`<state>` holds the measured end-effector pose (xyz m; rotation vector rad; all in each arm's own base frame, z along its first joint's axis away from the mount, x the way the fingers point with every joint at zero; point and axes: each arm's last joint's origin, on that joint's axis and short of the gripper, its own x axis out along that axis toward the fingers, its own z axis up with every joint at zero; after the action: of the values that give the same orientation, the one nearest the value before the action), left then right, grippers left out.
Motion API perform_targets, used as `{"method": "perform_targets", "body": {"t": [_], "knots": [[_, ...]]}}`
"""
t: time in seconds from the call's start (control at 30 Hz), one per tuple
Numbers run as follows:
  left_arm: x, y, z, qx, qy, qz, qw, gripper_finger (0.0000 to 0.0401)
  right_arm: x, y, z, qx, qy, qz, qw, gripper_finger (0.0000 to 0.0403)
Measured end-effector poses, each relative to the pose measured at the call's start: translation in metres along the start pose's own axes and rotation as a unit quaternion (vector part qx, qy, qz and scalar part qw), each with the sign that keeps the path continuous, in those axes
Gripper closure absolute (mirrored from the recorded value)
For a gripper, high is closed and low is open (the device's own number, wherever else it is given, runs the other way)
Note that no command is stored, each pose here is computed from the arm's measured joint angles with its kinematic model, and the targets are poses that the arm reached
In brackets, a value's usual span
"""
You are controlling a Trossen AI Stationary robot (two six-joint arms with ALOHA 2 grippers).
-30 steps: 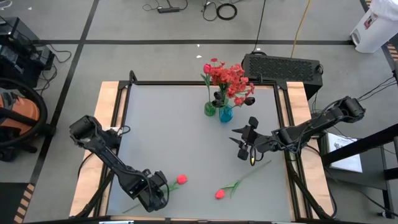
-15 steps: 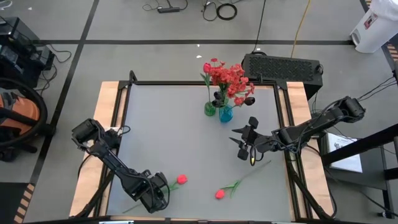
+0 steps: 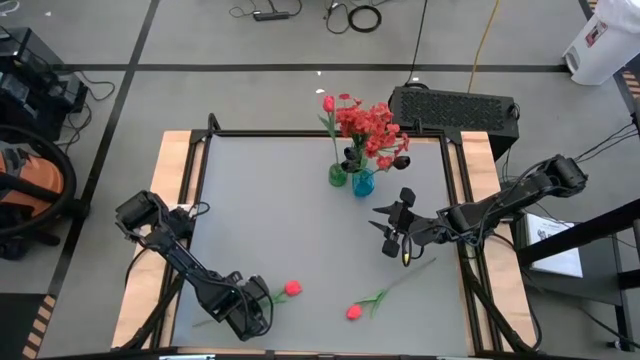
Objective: Sort flowers into vase by color
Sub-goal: Put the left pink flower into the bottom green vase
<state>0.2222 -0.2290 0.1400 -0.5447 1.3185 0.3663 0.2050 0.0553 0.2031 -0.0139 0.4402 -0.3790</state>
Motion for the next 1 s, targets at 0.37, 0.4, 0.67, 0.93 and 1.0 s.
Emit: {"method": "perform_targets", "body": {"t": [0.37, 0.4, 0.67, 0.93, 1.0], "knots": [[0.001, -0.001, 0.0, 0.026, -0.005, -0.003, 1.0, 0.0384, 0.0, 0.0, 0.0, 0.0, 0.0, 0.0, 1.0, 0.0243], [0.001, -0.001, 0.0, 0.027, -0.007, -0.002, 1.0, 0.0384, 0.0, 0.0, 0.0, 0.0, 0.0, 0.0, 1.0, 0.0243], [-0.001, 0.0, 0.002, 0.058, -0.045, 0.004, 0.997, 0.0384, 0.0, 0.0, 0.0, 0.0, 0.0, 0.0, 1.0, 0.0243], [-0.002, 0.003, 0.013, 0.09, -0.116, 0.032, 0.989, 0.0384, 0.0, 0.0, 0.0, 0.0, 0.0, 0.0, 1.0, 0.0243], [-0.002, 0.004, 0.016, 0.094, -0.135, 0.041, 0.985, 0.0384, 0.0, 0.0, 0.0, 0.0, 0.0, 0.0, 1.0, 0.0243]]}}
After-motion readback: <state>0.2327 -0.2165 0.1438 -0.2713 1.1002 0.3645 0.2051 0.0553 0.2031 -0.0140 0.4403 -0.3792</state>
